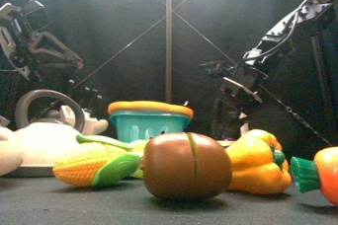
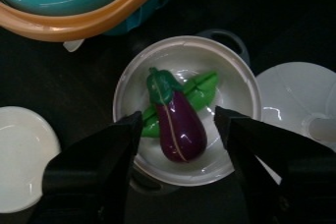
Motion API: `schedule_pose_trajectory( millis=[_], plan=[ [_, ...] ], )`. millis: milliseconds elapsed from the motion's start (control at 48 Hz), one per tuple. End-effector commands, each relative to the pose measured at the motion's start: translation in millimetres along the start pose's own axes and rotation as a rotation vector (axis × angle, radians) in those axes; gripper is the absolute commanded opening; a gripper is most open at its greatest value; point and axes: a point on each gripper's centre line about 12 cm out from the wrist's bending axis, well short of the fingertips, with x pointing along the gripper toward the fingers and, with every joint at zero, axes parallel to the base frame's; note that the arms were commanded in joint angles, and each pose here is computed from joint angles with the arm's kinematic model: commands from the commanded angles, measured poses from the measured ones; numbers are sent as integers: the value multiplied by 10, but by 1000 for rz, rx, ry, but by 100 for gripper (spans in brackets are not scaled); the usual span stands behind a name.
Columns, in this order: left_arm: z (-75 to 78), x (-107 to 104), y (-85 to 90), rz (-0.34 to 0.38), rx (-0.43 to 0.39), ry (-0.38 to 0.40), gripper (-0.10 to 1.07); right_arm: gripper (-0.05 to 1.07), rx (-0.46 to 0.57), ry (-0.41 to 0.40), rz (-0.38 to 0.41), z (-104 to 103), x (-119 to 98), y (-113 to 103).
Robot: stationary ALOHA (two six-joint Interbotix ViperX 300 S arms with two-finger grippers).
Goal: Place eggplant into pot
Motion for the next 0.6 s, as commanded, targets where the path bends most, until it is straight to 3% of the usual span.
schedule_pose_trajectory(
  millis=[0, 583],
  plan=[
    [38, 18, -12, -2, -1, -12, 59, 95, 9, -25, 6, 78, -40, -8],
    [33, 16, -10, -2, -2, -10, 59, 95, 8, -24, -32, 78, -148, -17]
  ],
)
